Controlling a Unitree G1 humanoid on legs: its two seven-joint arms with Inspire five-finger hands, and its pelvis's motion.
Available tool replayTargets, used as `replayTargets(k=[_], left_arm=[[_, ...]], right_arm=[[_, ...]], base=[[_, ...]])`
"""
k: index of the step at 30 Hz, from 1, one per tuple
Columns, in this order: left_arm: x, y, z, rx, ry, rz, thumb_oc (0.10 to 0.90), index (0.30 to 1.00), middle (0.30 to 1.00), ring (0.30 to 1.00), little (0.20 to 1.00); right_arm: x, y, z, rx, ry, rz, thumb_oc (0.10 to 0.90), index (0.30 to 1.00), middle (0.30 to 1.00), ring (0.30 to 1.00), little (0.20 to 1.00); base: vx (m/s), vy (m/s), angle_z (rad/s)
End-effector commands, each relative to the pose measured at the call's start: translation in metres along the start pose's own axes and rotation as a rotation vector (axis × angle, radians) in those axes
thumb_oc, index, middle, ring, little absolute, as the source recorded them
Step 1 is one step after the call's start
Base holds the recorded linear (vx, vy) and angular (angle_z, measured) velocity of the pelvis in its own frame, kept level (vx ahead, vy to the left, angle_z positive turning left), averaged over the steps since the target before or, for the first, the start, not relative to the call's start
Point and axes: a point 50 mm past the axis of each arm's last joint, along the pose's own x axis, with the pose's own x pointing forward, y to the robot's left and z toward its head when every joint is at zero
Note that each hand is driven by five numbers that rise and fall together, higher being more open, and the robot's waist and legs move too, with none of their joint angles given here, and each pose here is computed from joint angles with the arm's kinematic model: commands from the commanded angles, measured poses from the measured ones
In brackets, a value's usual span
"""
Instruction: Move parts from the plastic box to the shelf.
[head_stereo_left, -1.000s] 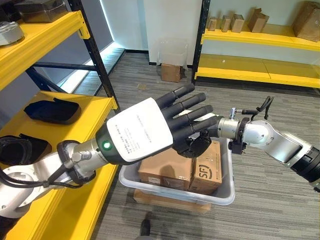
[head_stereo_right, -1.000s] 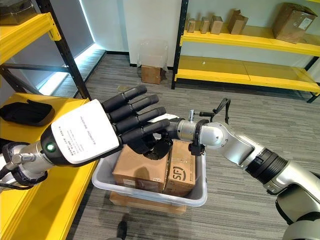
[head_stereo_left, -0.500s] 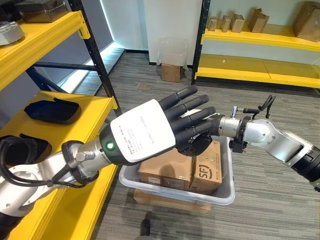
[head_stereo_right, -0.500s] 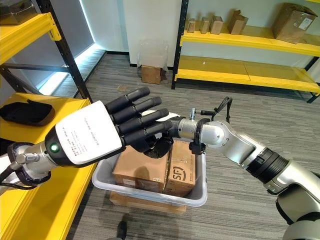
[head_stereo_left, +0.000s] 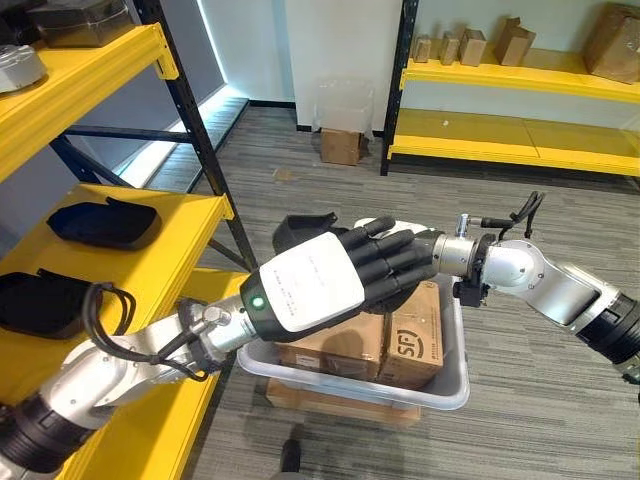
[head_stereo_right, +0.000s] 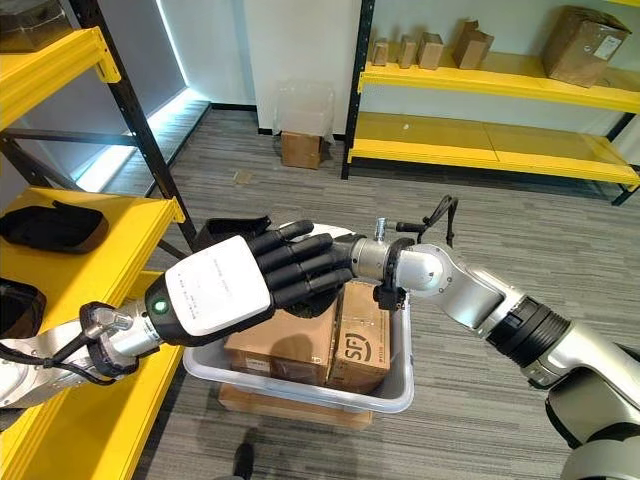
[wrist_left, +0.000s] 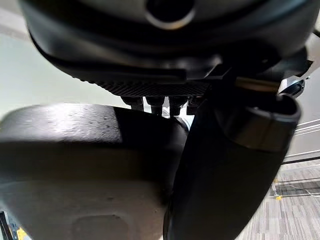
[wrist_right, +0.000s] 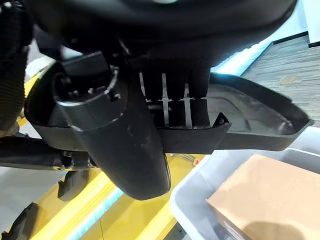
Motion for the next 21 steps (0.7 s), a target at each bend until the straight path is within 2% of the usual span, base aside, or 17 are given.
replayTargets(k=[1, 8, 21], left_arm=[[0.005, 0.021, -0.020, 0.032, 0.072, 0.106, 0.900, 1.000, 1.000, 1.000, 1.000], [-0.001, 0.008, -0.031, 0.023, 0.166, 0.088, 0.900, 1.000, 1.000, 1.000, 1.000], [-0.029, 0.006, -0.044, 0.044, 0.329, 0.094, 0.900, 1.000, 1.000, 1.000, 1.000]], right_arm=[[-0.001, -0.047, 0.040, -0.070, -0.205, -0.242, 0.400, 0.300, 0.300, 0.300, 0.300], [0.001, -0.046, 0.039, -0.057, -0.204, -0.256, 0.400, 0.300, 0.300, 0.300, 0.300], [-0.005, -0.045, 0.033, -0.041, -0.185, -0.268, 0.400, 0.300, 0.300, 0.300, 0.300]], base=[[0.00, 0.000, 0.00], [0.00, 0.000, 0.00], [0.00, 0.000, 0.00]])
